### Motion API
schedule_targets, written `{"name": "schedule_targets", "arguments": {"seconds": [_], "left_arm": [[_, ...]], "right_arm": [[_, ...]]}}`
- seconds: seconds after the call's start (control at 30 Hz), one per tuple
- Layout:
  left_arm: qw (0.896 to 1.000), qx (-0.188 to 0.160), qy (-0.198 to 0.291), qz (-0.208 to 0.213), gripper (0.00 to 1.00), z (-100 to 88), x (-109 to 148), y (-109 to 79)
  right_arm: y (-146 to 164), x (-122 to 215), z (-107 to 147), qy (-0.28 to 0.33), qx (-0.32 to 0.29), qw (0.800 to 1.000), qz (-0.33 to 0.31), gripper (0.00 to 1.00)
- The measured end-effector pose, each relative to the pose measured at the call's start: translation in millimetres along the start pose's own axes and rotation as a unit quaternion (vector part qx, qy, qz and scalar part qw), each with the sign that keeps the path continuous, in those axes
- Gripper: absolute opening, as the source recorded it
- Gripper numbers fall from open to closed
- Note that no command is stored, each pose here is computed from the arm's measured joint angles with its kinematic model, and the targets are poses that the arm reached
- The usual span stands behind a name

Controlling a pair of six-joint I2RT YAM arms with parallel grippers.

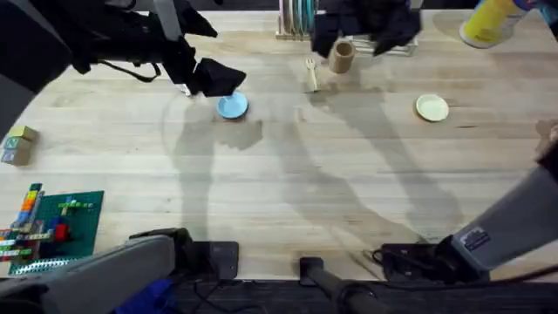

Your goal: Pick up a utensil and set it on the pink plate, then put the other utensil in the container.

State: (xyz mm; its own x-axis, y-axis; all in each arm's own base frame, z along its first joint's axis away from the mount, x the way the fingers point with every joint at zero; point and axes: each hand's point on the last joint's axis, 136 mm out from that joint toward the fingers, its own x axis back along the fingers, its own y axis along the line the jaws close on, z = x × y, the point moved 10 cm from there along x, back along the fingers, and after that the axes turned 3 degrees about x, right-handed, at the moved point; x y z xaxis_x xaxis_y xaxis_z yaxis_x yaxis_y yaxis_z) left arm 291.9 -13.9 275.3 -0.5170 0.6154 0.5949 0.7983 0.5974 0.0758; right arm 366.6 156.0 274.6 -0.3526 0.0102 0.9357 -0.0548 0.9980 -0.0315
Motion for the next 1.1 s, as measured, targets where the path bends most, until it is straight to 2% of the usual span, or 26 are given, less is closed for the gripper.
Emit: {"name": "schedule_targets", "arguments": {"seconds": [0.13, 0.27, 0.4, 0.83, 1.1], "left_arm": [[1.000, 0.000, 0.000, 0.000, 0.995, 0.1, 0.0, -0.1], [1.000, 0.000, 0.000, 0.000, 0.995, 0.1, 0.0, -0.1], [1.000, 0.000, 0.000, 0.000, 0.995, 0.1, 0.0, -0.1], [1.000, 0.000, 0.000, 0.000, 0.995, 0.1, 0.0, -0.1], [1.000, 0.000, 0.000, 0.000, 0.995, 0.1, 0.0, -0.1]], "right_arm": [[18.9, -22.9, -9.3, -0.014, 0.010, 1.000, -0.009, 0.998], [30.3, -32.3, -14.4, -0.027, 0.006, 0.999, -0.024, 0.997], [35.1, -34.6, -21.0, -0.042, 0.004, 0.998, -0.041, 0.998], [47.2, -74.1, -21.5, -0.017, 0.000, 0.999, -0.044, 0.996], [49.8, -78.8, -24.6, -0.024, -0.012, 0.998, -0.048, 0.995]]}}
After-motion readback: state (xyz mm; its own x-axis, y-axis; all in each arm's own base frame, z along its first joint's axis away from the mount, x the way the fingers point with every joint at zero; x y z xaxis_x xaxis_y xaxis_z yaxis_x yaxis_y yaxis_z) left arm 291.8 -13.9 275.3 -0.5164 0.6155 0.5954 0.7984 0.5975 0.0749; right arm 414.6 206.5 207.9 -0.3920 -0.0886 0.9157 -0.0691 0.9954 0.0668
